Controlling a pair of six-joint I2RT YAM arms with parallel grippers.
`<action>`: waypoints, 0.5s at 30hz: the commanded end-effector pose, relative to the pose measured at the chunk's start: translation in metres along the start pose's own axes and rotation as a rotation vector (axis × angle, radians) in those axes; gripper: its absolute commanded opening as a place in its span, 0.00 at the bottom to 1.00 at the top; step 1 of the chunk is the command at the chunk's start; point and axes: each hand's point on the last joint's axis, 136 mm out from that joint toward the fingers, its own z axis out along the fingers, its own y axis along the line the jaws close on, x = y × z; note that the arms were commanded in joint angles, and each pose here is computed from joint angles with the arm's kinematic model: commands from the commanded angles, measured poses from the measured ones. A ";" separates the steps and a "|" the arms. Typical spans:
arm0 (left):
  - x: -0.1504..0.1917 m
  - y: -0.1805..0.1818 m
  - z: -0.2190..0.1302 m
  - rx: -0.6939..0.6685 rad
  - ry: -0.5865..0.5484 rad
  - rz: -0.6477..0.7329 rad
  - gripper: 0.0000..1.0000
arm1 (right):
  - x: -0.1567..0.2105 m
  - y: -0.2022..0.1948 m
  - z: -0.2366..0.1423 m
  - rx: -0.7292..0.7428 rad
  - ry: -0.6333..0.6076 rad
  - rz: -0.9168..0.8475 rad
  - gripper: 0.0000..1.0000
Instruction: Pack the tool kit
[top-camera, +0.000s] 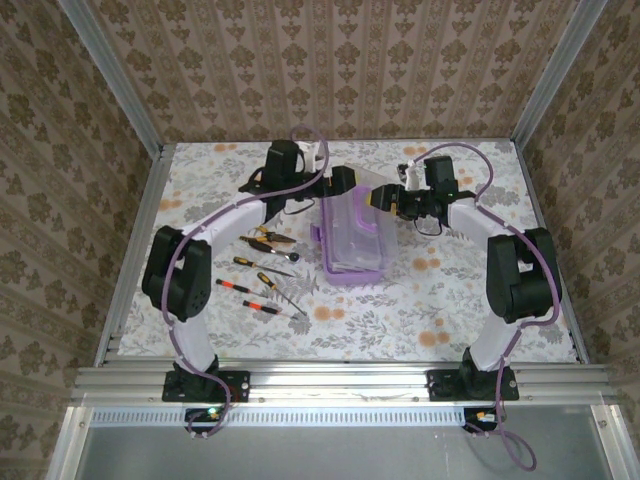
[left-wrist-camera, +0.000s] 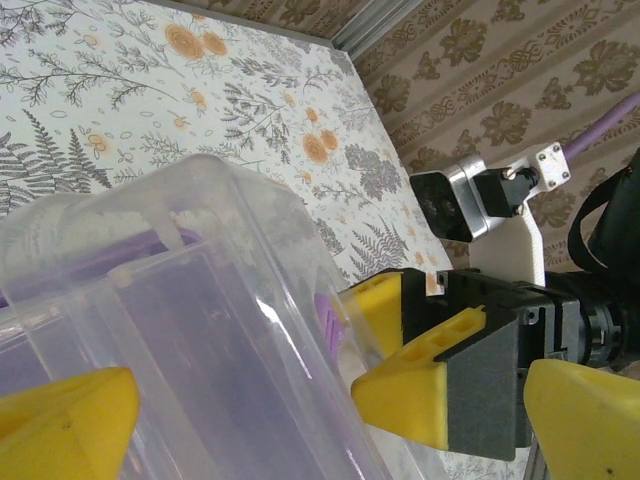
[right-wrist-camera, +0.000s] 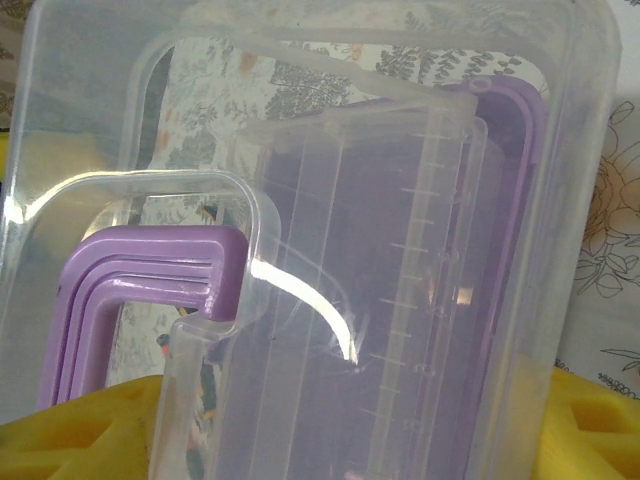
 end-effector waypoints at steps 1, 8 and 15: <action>0.007 0.003 0.007 0.009 0.029 -0.027 1.00 | -0.001 0.018 -0.002 -0.096 0.006 0.002 0.48; 0.008 0.000 0.009 0.012 0.035 -0.023 1.00 | -0.003 0.019 -0.002 -0.107 0.000 0.002 0.49; 0.019 0.019 -0.007 -0.043 0.032 -0.041 1.00 | -0.005 0.021 -0.003 -0.109 -0.003 0.001 0.48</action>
